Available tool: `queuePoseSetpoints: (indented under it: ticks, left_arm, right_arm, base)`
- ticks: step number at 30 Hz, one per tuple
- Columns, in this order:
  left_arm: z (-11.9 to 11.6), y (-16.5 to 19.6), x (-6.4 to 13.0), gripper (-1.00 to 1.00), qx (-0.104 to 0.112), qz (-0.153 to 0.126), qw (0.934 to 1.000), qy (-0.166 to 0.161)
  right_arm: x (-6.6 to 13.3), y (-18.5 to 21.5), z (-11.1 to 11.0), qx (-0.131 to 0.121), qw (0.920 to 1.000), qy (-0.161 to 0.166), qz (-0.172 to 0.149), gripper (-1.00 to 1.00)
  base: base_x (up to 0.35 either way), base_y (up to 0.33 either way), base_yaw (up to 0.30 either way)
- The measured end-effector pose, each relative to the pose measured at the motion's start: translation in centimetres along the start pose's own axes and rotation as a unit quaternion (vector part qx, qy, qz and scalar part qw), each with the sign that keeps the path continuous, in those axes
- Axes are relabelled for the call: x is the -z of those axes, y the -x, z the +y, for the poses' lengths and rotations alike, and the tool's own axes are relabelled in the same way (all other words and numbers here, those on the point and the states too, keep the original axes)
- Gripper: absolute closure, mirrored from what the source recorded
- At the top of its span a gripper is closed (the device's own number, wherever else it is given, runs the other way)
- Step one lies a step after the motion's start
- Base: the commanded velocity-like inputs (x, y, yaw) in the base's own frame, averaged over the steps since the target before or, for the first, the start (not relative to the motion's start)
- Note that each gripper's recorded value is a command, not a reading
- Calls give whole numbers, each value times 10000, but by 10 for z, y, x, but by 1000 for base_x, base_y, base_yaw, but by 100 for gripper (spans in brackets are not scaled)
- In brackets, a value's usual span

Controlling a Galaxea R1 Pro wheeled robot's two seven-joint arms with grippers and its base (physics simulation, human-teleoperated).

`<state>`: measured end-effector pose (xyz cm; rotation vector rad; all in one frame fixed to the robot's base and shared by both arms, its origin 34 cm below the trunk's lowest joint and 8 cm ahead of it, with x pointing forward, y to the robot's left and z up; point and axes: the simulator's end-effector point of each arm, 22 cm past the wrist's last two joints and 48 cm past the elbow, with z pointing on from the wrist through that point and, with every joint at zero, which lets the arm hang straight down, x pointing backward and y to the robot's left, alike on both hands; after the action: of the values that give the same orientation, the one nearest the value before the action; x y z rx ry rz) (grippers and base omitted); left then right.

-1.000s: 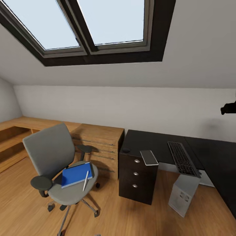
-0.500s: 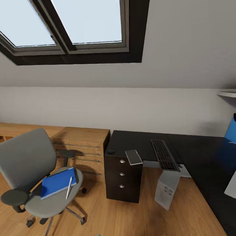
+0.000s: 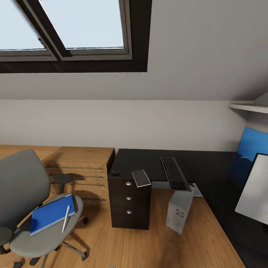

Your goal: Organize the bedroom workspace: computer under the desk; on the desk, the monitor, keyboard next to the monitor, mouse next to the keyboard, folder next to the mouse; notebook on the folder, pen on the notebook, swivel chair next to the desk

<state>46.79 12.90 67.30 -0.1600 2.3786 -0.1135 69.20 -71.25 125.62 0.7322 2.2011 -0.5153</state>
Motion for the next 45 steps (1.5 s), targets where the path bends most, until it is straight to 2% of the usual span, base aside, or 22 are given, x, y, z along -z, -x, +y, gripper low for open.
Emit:
queuePoseSetpoints:
  ticks: [5, 9, 13, 24, 31, 33, 35, 38, 42, 45]
  left_arm:
    - [0, 0, 0, -100, -1, -3, 10000, 1]
    - [1, 0, 0, -100, -3, 2, 10000, 6]
    - [-1, -2, 0, -100, 2, 17, 10000, 5]
    - [-2, -2, 0, -100, 12, 25, 10000, -2]
    - [-3, -1, 0, -100, 10, 12, 10000, -9]
    - [-3, -1, 0, -100, 4, 5, 10000, -12]
    - [-3, -1, 0, -100, 3, 0, 10000, -13]
    - [-3, 0, 1, -100, 0, -9, 10000, -15]
    - [-7, 1, 1, -100, 3, -19, 10000, -41]
    - [-12, 1, 2, -100, 20, -24, 10000, -72]
  right_arm:
    - [1, 1, -1, -10, 10000, 24, -23, -100]
    - [-1, -1, -10, -77, 9999, 112, -6, -100]
    - [-2, -2, -13, -9, 10000, 51, 2, -100]
    - [-2, -2, -13, 16, 10000, 48, 2, -100]
    - [0, -1, -12, 3, 10000, 96, -10, -100]
    - [0, -1, -8, -2, 9998, 202, -15, -100]
    - [4, 2, 5, 17, 9987, 498, -58, -100]
    - [16, 16, 19, 166, 9962, 815, -269, -100]
    - [30, 29, 30, 350, 9921, 1098, -502, -100]
    - [32, 35, 32, 395, 9902, 1177, -637, -100]
  base:
    - [150, 0, -1]
    - [148, 0, 0]
    - [34, 0, 0]
    - [5, 0, -7]
    - [0, 0, -184]
    - [0, 0, -248]
    - [0, 0, -265]
    - [0, 0, -272]
    - [0, 0, -276]
    - [0, 0, -277]
